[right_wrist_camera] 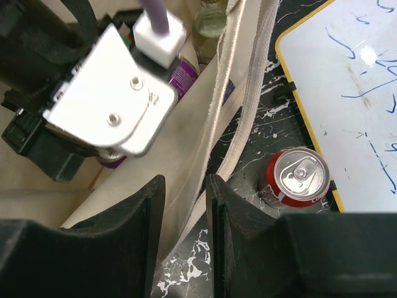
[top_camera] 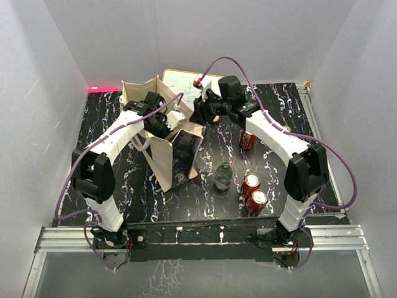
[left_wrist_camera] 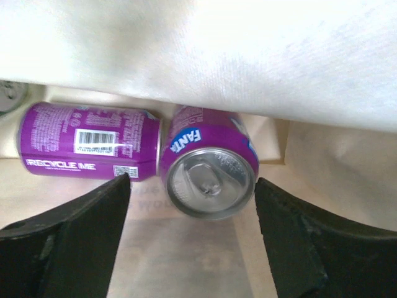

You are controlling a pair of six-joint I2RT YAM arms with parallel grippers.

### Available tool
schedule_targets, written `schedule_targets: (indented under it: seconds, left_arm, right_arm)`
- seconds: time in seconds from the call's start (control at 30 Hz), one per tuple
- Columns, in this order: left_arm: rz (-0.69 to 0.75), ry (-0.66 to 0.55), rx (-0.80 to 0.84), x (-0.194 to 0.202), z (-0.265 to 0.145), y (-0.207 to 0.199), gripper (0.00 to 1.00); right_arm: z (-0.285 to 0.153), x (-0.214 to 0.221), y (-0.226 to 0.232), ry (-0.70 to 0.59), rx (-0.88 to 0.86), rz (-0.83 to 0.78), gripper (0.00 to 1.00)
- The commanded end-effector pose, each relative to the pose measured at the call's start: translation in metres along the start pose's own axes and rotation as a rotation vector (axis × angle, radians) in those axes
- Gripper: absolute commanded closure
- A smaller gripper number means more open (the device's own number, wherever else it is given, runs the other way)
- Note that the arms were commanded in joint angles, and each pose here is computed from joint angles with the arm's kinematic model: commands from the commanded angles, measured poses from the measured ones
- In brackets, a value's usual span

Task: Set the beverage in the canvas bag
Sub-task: Place the drink in the canvas bag.

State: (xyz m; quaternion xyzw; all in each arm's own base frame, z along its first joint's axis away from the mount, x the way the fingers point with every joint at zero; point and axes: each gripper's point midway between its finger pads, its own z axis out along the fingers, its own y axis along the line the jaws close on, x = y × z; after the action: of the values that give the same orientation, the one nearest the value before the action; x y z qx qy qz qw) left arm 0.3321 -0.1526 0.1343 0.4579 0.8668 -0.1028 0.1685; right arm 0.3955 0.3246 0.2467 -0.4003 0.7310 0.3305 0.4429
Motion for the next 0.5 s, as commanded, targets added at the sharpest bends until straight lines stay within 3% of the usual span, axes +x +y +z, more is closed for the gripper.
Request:
schedule_targets:
  seconds: [0.0, 0.23, 0.47]
  left_arm:
    - [-0.014, -0.1, -0.043, -0.021, -0.042, -0.001, 0.11]
    - [-0.033, -0.166, -0.078, -0.029, -0.067, 0.001, 0.08]
    - [-0.055, -0.316, -0.129, -0.044, -0.114, 0.012, 0.08]
  right_arm:
    - [-0.012, -0.032, 0.008, -0.064, -0.011, -0.071, 0.65]
    - [-0.011, -0.032, 0.014, -0.062, -0.035, -0.08, 0.65]
    - [-0.01, -0.028, 0.021, -0.049, -0.067, -0.103, 0.65]
